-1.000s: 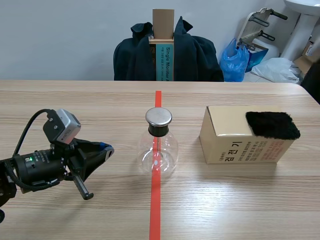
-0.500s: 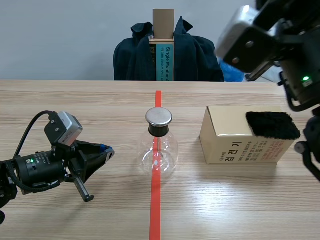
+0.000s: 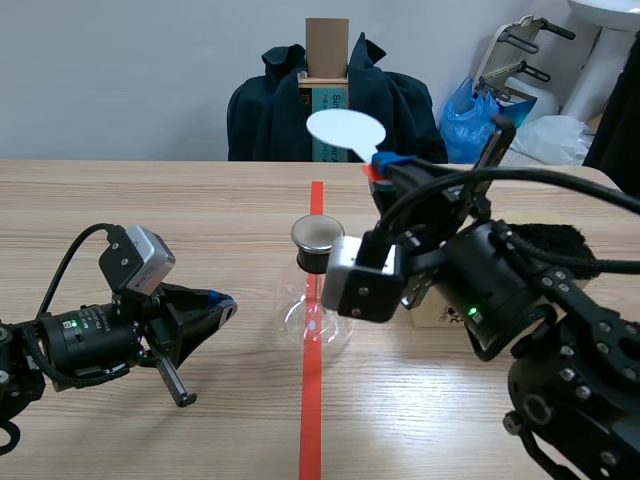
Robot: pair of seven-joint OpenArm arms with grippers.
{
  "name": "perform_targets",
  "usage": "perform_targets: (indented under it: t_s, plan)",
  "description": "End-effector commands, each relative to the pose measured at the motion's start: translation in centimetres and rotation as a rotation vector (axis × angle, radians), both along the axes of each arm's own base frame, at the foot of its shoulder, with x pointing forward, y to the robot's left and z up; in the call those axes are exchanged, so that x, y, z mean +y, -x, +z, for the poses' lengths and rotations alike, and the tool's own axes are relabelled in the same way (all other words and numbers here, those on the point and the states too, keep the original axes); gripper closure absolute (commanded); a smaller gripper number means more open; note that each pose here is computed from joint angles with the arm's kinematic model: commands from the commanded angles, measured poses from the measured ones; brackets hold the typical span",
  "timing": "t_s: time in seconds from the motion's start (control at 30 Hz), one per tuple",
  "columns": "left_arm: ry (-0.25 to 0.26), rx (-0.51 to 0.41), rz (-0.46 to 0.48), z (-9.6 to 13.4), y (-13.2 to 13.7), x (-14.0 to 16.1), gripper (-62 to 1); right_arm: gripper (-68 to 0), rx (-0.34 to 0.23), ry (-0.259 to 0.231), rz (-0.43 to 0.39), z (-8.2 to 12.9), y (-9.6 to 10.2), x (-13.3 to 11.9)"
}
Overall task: Do the electroscope experiment.
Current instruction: 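Bring the plate to the electroscope and point at the metal foil, then move the plate toward and away from the electroscope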
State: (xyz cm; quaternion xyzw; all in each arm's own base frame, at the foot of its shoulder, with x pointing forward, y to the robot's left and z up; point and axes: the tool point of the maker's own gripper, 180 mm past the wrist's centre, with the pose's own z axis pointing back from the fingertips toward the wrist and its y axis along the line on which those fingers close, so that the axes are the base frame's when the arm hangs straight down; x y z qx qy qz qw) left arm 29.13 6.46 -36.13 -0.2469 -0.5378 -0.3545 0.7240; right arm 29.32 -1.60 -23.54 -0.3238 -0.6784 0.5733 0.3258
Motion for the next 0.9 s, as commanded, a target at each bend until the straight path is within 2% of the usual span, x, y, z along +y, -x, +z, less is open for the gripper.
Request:
perform_targets:
  t_s: [0.0, 0.27, 0.87]
  plan:
    - [0.028, -0.033, 0.002, 1.1, -0.5, -0.1, -3.2, -0.7, -0.026, 0.004, 0.007, 0.5, -0.2, -0.1]
    - [0.034, -0.045, -0.003, 1.3, -0.5, -0.2, -3.2, -0.7, 0.037, 0.036, 0.005, -2.2, 0.1, -0.3]
    - [0.034, -0.044, -0.004, 1.3, -0.5, -0.2, -3.2, -0.7, 0.110, 0.050, -0.077, -4.4, 0.8, -1.9]
